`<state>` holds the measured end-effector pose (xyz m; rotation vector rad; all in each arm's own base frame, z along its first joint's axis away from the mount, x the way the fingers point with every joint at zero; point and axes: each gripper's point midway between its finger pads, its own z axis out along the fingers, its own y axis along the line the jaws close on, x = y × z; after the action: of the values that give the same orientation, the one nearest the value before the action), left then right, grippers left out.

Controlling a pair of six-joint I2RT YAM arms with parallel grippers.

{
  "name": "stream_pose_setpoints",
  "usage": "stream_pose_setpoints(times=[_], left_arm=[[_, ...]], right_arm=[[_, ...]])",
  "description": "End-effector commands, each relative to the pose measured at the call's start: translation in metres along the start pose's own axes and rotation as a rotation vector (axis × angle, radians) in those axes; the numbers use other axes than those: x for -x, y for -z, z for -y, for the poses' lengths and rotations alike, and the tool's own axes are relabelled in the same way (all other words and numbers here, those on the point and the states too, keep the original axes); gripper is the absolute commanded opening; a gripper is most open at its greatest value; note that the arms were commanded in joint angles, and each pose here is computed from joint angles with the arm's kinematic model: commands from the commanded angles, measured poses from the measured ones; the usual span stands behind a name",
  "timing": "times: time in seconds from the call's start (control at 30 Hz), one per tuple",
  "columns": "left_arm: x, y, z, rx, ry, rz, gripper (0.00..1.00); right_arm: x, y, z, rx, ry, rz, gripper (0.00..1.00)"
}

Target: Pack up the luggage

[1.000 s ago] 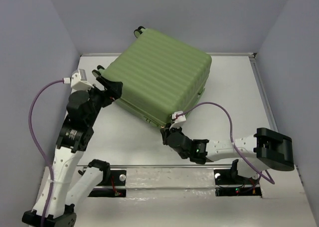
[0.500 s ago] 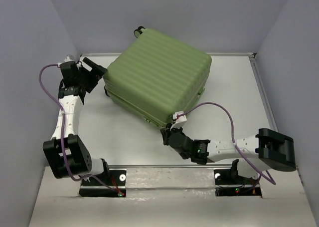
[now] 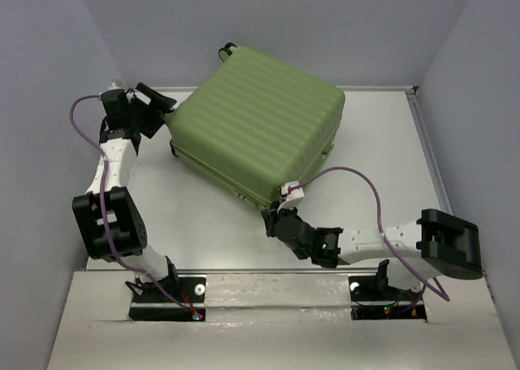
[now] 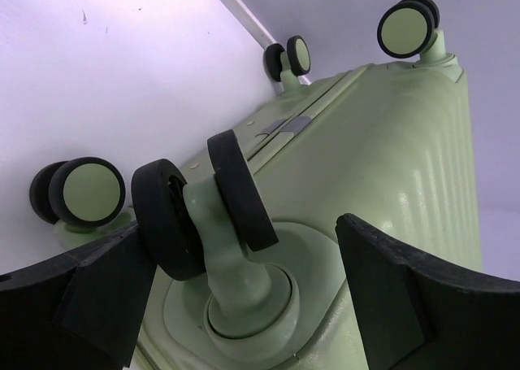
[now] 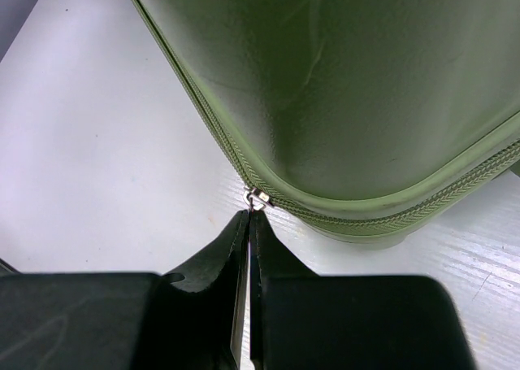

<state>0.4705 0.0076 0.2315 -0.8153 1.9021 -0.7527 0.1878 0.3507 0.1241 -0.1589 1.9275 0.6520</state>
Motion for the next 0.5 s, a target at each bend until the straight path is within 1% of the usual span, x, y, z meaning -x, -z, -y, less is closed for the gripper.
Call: stream_pose_setpoints(times=[0.0, 0.17, 0.2, 0.37, 0.43, 0.47], left_arm=[[0.025, 0.009, 0.047, -0.147, -0.023, 0.054, 0.97], [0.029, 0.005, 0.049, -0.156, -0.013, 0.061, 0.94], [0.029, 0.002, 0.047, -0.154, -0.012, 0.061, 0.9], [0.026, -0.007, 0.037, -0.142, 0.01, 0.059, 0.81], [0.023, -0.011, 0.032, -0.138, 0.023, 0.055, 0.74], [0.026, -0.011, 0.033, -0.147, 0.024, 0.073, 0.7]], right_arm=[[-0.025, 0.014, -0.025, 0.128, 0.0, -0.097, 0.07], [-0.026, 0.014, -0.025, 0.128, 0.0, -0.099, 0.07], [-0.026, 0.014, -0.025, 0.129, -0.002, -0.1, 0.07], [-0.027, 0.014, -0.024, 0.127, -0.002, -0.102, 0.07], [-0.026, 0.015, -0.024, 0.13, -0.006, -0.099, 0.07], [-0.025, 0.016, -0.024, 0.13, -0.006, -0.099, 0.07]])
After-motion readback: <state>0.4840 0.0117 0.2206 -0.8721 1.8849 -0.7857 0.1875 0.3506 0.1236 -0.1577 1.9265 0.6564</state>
